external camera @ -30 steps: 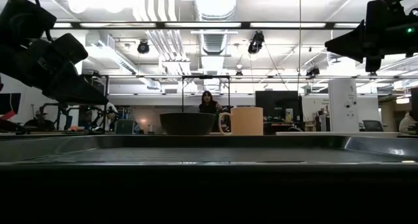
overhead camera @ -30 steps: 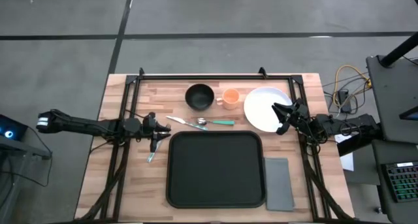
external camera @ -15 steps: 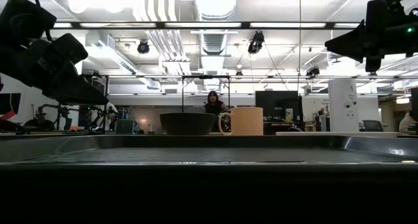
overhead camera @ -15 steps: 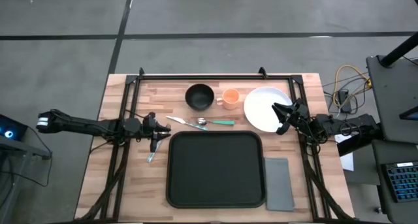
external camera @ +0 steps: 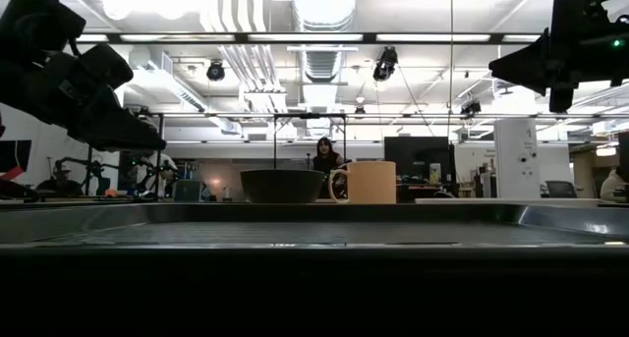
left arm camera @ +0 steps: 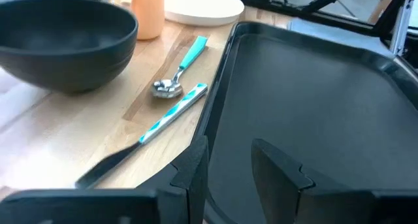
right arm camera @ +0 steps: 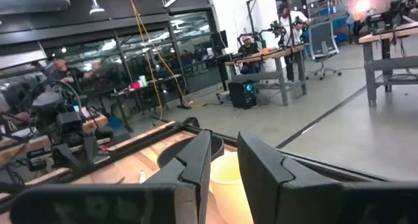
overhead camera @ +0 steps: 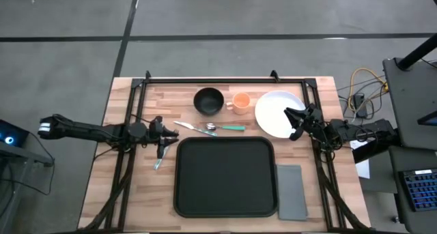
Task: Set up tray
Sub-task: Put the yellow mug on the top left corner of the black tray
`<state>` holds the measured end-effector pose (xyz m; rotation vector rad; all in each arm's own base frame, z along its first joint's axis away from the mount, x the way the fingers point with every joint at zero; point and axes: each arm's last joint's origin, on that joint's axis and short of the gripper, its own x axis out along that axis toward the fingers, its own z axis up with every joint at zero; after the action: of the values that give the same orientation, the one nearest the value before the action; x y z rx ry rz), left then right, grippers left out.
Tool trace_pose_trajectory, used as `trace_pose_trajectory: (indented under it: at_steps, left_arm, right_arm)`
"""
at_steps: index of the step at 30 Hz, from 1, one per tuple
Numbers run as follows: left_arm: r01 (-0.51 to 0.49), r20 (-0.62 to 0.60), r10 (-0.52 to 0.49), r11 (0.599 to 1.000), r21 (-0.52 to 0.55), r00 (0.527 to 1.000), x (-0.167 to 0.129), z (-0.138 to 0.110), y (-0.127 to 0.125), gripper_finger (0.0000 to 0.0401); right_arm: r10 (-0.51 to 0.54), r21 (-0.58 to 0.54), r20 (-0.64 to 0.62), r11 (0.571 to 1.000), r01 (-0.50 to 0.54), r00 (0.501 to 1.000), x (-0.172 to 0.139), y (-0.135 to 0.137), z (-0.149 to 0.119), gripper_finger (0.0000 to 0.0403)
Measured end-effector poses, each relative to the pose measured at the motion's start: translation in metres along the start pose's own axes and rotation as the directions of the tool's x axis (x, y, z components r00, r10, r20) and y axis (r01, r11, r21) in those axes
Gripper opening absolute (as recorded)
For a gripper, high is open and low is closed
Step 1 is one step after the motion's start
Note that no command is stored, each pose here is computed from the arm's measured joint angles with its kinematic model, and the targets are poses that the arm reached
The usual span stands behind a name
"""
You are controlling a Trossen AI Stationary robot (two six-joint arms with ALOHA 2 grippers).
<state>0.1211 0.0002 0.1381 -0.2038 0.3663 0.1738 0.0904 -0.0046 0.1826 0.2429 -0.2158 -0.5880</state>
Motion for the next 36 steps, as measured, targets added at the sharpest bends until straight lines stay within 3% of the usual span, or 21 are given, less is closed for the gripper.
trace_pose_trajectory:
  at_steps: [7, 13, 17, 22, 26, 29, 32, 36]
  left_arm:
    - [-0.041, 0.082, 0.040, 0.999, 0.008, 0.996, -0.004, 0.024, -0.004, 0.0098]
    - [-0.198, 0.116, 0.192, 0.979, 0.043, 0.975, -0.015, 0.068, -0.008, 0.0098]
    - [-0.267, 0.118, 0.257, 0.960, 0.079, 0.959, -0.018, 0.094, -0.013, 0.0098]
    - [-0.267, 0.121, 0.256, 0.959, 0.094, 0.959, -0.014, 0.114, -0.018, 0.0098]
    - [-0.272, 0.082, 0.265, 0.958, 0.093, 0.961, -0.005, 0.113, -0.020, 0.0098]
    - [-0.276, 0.046, 0.273, 0.959, 0.069, 0.961, 0.002, 0.110, -0.020, 0.0098]
    - [-0.281, 0.015, 0.281, 0.957, 0.067, 0.960, 0.009, 0.106, -0.020, 0.0098]
    - [-0.278, 0.033, 0.277, 0.959, 0.053, 0.960, 0.015, 0.108, -0.022, 0.0098]
  right_arm:
    - [0.009, -0.046, 0.016, 0.999, -0.008, 1.000, 0.000, 0.002, 0.009, 0.0068]
    - [-0.005, -0.124, 0.024, 0.992, 0.008, 1.000, 0.006, 0.015, 0.062, 0.0070]
    - [-0.157, -0.226, -0.022, 0.963, 0.149, 0.987, 0.022, 0.034, 0.099, 0.0091]
    - [-0.300, -0.381, -0.065, 0.889, 0.254, 0.952, 0.063, 0.063, 0.134, 0.0127]
    - [-0.407, -0.446, -0.169, 0.844, 0.299, 0.897, 0.106, 0.070, 0.147, 0.0149]
    - [-0.450, -0.428, -0.306, 0.852, 0.301, 0.839, 0.142, 0.062, 0.147, 0.0161]
    - [-0.459, -0.410, -0.448, 0.868, 0.280, 0.767, 0.178, 0.050, 0.136, 0.0170]
    - [-0.511, -0.429, -0.539, 0.850, 0.304, 0.669, 0.216, 0.036, 0.108, 0.0175]
